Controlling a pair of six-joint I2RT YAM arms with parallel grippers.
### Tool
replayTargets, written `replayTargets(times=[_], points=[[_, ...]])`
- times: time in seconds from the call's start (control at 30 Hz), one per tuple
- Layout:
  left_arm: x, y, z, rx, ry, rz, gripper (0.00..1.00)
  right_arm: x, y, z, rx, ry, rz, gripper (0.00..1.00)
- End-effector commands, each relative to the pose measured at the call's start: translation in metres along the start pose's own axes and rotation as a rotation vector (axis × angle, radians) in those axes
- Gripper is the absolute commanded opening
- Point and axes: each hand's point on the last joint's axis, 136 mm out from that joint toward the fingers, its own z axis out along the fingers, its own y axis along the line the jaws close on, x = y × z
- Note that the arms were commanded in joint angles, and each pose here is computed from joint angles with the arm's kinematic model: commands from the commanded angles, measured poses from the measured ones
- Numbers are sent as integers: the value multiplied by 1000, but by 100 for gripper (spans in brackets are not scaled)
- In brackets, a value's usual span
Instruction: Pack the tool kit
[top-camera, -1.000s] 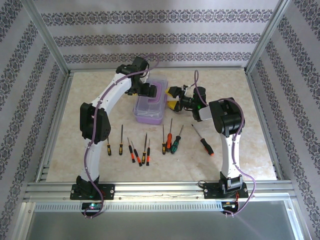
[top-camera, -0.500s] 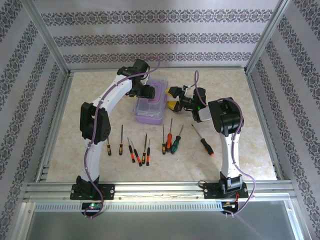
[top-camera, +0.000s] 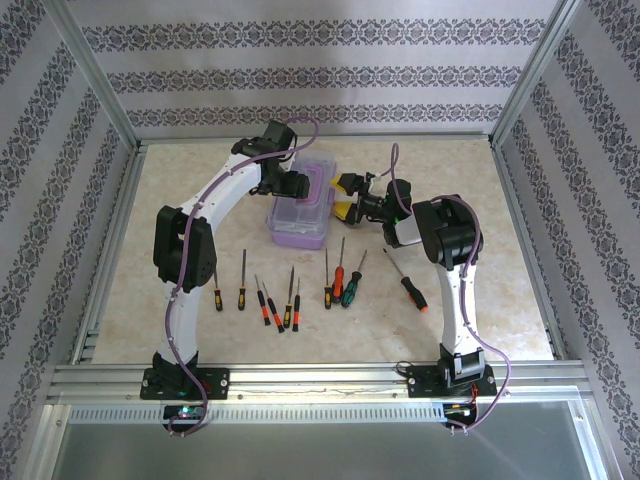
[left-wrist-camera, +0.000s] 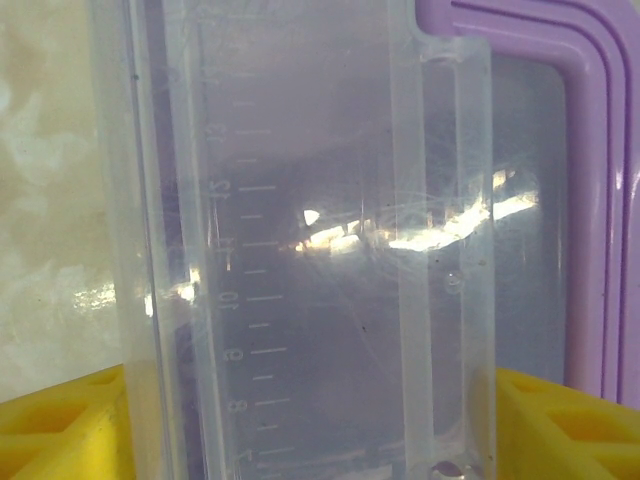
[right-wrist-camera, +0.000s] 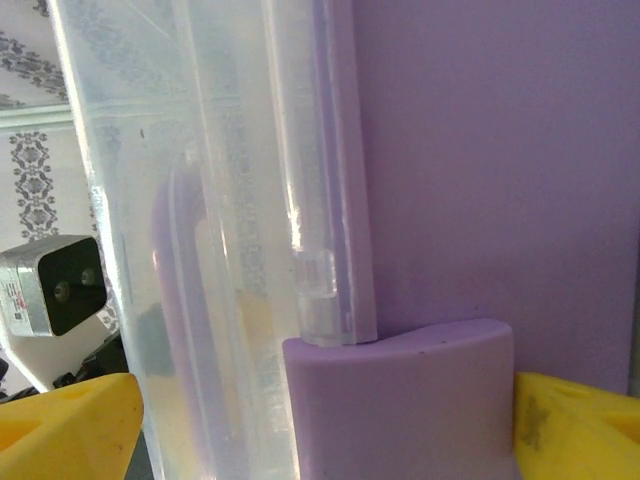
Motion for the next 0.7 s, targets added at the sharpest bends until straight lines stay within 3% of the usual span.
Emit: replayTargets(times=[0.0, 0.47, 0.67], points=[[50, 20, 33, -67, 194, 23, 69, 14, 39, 9, -103, 70, -93, 91], [76, 64, 41, -322, 303, 75, 69, 5, 82, -8, -152, 43, -188, 85], [86, 70, 49, -366, 344, 96, 69, 0, 93, -20, -162, 7, -216, 81]])
